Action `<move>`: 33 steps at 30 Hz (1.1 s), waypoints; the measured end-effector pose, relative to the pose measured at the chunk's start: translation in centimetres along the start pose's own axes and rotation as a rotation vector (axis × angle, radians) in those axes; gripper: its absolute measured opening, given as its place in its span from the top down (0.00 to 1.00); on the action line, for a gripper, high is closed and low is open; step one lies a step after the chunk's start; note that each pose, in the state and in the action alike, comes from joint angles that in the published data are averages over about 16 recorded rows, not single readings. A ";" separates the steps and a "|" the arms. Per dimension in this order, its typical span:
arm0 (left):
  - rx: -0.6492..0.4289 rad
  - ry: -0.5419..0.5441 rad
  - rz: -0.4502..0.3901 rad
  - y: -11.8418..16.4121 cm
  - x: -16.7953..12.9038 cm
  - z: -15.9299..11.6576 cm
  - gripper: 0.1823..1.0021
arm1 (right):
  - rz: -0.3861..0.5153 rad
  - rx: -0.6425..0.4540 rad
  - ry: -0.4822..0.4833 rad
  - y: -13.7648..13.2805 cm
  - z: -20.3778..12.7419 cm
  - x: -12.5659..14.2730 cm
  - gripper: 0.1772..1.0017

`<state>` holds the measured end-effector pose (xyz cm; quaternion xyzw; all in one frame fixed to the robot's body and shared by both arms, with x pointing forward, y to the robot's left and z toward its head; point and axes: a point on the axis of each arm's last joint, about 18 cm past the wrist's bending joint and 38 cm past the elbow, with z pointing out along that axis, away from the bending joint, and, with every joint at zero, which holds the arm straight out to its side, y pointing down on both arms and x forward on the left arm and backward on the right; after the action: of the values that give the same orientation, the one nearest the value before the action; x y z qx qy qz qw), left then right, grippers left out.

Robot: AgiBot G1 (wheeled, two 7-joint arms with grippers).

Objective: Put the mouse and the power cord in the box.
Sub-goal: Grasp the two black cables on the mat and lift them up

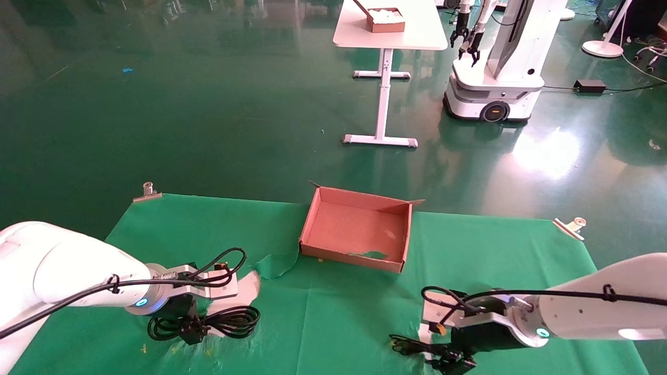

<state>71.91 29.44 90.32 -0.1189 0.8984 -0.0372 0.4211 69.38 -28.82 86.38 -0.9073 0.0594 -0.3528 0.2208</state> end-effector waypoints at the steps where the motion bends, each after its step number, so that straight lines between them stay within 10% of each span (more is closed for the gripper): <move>1: 0.000 0.000 0.000 0.0 0.0 0.0 0.02 | 0.000 0.001 0.000 0.0 0.0 0.0 0.01; 13: 0.001 0.000 0.000 0.0 0.0 0.0 0.16 | -0.006 0.010 0.003 -0.2 -0.4 0.0 0.12; 33: 0.001 0.000 0.001 0.0 0.0 0.0 0.68 | -0.009 0.015 0.003 -0.2 -0.5 0.0 0.64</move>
<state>71.89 29.41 90.32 -0.1183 0.8985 -0.0374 0.4210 69.05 -28.80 86.83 -0.9053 0.0531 -0.3557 0.2261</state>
